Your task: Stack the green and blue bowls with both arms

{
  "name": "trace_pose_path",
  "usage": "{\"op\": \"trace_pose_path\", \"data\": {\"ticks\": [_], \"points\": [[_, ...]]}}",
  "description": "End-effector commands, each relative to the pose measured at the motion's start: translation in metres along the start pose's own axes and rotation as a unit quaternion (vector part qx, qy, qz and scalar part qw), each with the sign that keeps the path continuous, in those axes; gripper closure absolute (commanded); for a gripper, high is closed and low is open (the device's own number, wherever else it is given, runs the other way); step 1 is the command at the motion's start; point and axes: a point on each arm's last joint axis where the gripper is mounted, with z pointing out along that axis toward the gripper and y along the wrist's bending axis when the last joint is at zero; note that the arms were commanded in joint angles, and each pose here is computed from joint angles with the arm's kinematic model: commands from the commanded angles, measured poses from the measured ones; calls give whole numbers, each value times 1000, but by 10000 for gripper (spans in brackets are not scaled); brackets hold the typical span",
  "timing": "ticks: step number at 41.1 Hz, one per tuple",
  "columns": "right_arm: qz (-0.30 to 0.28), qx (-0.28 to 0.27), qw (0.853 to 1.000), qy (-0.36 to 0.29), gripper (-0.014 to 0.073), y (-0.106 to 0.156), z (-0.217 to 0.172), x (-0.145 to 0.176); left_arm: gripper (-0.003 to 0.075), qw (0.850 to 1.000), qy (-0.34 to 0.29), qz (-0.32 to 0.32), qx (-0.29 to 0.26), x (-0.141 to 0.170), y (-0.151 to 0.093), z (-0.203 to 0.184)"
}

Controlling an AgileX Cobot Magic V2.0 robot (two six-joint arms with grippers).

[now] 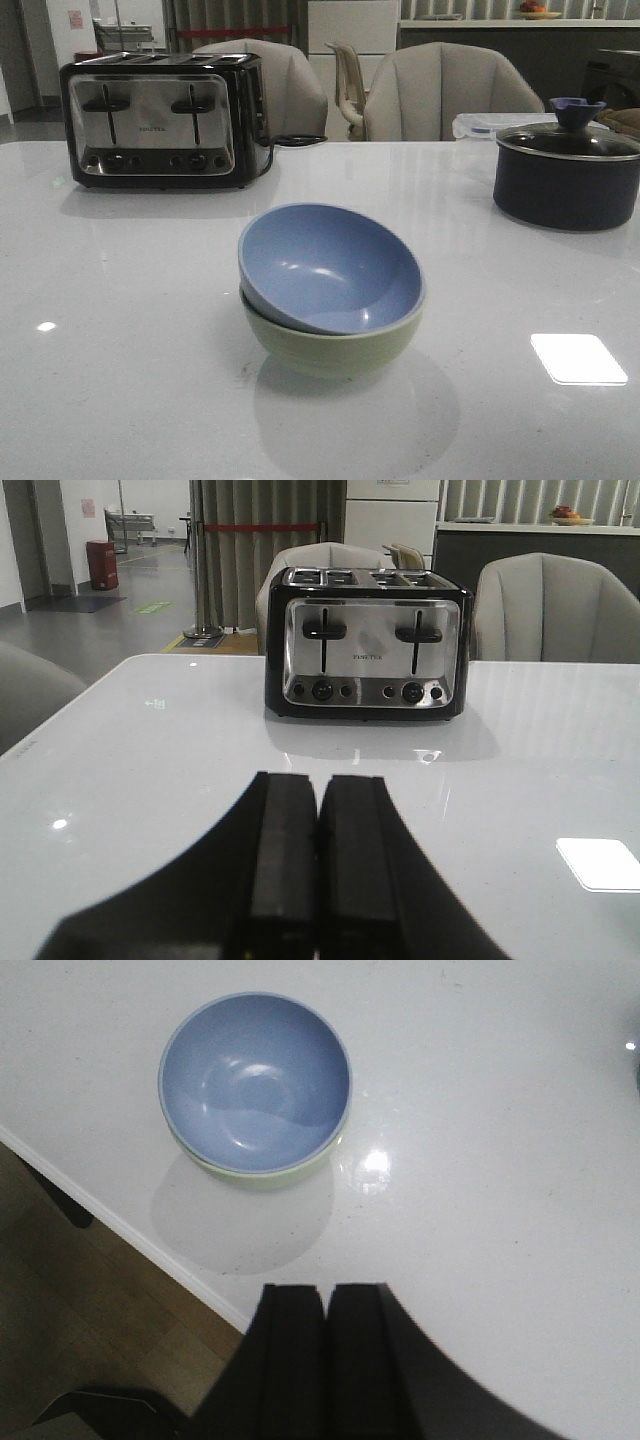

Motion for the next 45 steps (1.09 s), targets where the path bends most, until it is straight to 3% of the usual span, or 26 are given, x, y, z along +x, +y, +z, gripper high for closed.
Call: {"op": "trace_pose_path", "data": {"ticks": [1,6,11,15,19,28,45], "points": [[2,36,996,-85,555,-6,-10,-8,619,999,-46,-8,0,-3,0,-1],[19,102,980,-172,555,-16,-14,17,619,999,-46,-8,0,-3,0,-1],[31,179,947,-266,555,-22,-18,48,619,999,-46,-8,0,-3,0,-1],[34,221,925,-307,555,-25,-13,72,619,999,-46,-8,0,-3,0,-1],[35,243,912,-327,555,-25,-6,92,619,999,-46,-8,0,-3,0,-1],[33,267,896,-354,555,-26,5,118,619,999,-46,-8,0,-3,0,-1],[37,269,895,-354,555,-27,5,118,619,999,-46,-8,0,-3,0,-1]]}}
